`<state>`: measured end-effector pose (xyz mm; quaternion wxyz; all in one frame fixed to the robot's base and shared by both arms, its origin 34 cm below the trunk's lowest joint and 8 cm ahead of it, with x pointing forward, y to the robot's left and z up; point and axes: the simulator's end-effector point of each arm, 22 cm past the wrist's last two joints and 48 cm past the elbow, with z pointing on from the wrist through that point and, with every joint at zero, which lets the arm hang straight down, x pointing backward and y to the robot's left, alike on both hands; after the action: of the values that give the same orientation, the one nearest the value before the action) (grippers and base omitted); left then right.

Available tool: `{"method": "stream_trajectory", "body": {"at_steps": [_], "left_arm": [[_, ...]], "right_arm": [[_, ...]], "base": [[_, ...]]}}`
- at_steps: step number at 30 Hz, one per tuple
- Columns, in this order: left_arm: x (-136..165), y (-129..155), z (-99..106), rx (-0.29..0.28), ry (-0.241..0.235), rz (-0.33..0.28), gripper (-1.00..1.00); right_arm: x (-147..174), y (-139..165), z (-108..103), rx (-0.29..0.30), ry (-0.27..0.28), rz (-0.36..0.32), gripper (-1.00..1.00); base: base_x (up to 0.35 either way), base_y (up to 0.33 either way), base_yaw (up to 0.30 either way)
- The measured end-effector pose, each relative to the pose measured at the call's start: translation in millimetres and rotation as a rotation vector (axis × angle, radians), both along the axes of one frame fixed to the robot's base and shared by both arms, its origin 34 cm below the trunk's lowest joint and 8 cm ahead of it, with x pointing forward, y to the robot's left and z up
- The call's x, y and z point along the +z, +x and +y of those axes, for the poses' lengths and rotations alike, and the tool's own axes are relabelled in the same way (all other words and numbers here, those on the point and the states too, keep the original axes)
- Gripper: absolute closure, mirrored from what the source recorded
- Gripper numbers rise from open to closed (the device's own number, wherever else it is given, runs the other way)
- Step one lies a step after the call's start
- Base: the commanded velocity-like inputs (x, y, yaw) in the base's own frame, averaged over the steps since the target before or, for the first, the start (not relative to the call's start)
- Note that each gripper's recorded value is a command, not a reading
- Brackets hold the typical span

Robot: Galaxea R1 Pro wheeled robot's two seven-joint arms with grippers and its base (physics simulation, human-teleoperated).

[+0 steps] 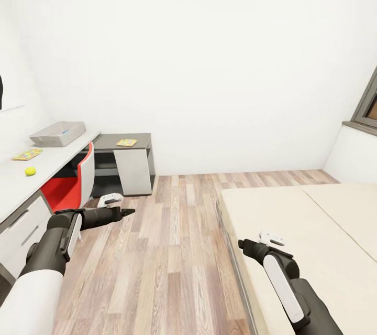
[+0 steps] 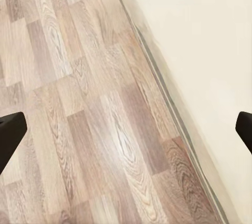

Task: Put all the toys in the child's room - the three board games (two on the bed and one on the table), the two jigsaw puzzles on the table, and the tennis ball on the table - inside the toy box on the table in the child's room.

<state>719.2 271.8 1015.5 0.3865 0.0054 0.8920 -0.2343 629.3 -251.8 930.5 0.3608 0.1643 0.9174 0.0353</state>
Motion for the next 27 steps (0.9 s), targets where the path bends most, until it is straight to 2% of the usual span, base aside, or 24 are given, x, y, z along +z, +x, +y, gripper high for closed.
{"method": "stream_trajectory", "body": {"at_steps": [19, 27], "left_arm": [[-0.2, 0.1, -0.7, 0.0, 0.0, 0.0, -1.0], [-0.1, 0.0, -0.7, 0.0, -0.001, 0.0, -1.0]], "right_arm": [[0.0, 0.1, 0.2, 0.0, 0.001, 0.0, -1.0], [-0.1, -0.1, 0.3, 0.0, 0.001, 0.0, -1.0]], "base": [[0.0, -0.071, 0.001], [0.0, -0.044, 0.161]]}}
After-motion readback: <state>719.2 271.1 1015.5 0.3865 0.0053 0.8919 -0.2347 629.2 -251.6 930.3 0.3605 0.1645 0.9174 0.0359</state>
